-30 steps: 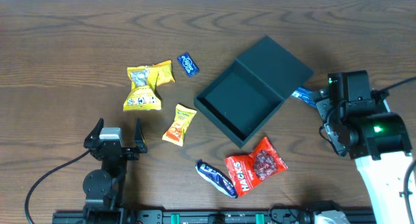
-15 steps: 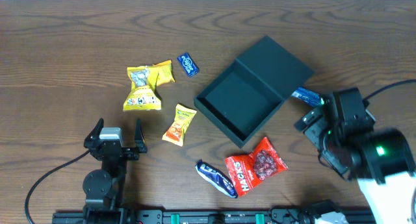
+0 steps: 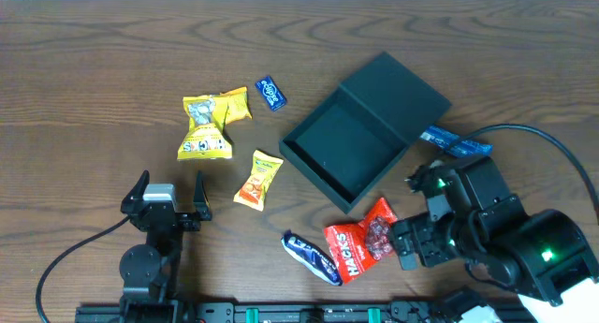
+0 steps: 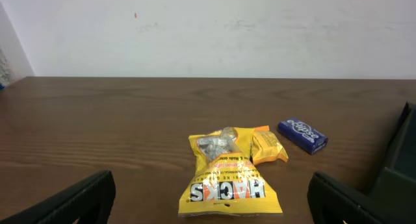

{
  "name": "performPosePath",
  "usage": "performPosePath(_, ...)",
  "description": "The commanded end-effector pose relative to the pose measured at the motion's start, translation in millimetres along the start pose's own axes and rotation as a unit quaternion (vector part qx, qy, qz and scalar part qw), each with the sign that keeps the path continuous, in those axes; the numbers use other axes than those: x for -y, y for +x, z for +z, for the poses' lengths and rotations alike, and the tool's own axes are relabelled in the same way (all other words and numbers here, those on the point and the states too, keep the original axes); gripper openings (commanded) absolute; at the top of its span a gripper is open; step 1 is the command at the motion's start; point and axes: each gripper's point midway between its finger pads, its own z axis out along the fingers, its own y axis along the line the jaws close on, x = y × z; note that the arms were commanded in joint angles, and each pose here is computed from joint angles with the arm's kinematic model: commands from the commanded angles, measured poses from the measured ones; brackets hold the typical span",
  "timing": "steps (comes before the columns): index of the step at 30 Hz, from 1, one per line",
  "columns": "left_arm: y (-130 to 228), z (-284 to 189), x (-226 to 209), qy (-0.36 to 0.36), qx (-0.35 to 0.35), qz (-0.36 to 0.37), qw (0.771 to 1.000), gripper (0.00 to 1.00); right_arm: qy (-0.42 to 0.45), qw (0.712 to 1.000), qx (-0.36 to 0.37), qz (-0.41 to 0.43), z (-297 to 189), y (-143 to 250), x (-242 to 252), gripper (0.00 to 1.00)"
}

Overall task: Pack container
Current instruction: 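Lower the right gripper onto the red HACKS bag and grasp it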

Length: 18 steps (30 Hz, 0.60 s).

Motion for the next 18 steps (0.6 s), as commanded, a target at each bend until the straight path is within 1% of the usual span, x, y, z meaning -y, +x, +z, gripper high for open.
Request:
performPosePath(1,19,0,-3,-0.008,-0.032,-0.004,0.999,0.95,-0.06,0.986,0.001,-0.155,4,-5,-24,0.99)
performPosePath(3,19,0,-3,-0.008,-0.032,-0.004,0.999,0.95,-0.037,0.978,0.002,-0.205,12,-14,-21,0.99)
performPosePath(5,19,0,-3,-0.008,-0.032,-0.004,0.999,0.95,0.024,0.969,0.001,-0.246,20,-28,-8,0.99)
performPosePath(6,19,0,-3,-0.008,-0.032,-0.004,0.999,0.95,0.061,0.958,-0.008,-0.281,27,-34,-3,0.99)
performPosePath(7,19,0,-3,-0.008,-0.032,-0.004,0.999,0.95,0.061,0.937,-0.029,-0.342,34,-33,-8,0.99)
performPosePath(8,19,0,-3,-0.008,-0.032,-0.004,0.999,0.95,0.032,0.909,-0.056,-0.413,43,-26,-19,0.99)
performPosePath(9,19,0,-3,-0.008,-0.032,-0.004,0.999,0.95,0.009,0.887,-0.071,-0.457,49,-22,-26,0.99)
performPosePath(10,19,0,-3,-0.008,-0.032,-0.004,0.999,0.95,-0.005,0.875,-0.082,-0.477,56,-22,-30,0.99)
performPosePath(12,19,0,-3,-0.008,-0.032,-0.004,0.999,0.95,-0.012,0.861,-0.103,-0.497,70,-26,-29,0.99)
performPosePath(13,19,0,-3,-0.008,-0.032,-0.004,0.999,0.95,-0.015,0.849,-0.116,-0.515,79,-28,-29,0.99)
performPosePath(16,19,0,-3,-0.008,-0.032,-0.004,0.999,0.95,-0.005,0.82,-0.102,-0.563,102,-51,-32,0.99)
performPosePath(18,19,0,-3,-0.008,-0.032,-0.004,0.999,0.95,-0.018,0.781,-0.112,-0.614,118,-55,-36,0.99)
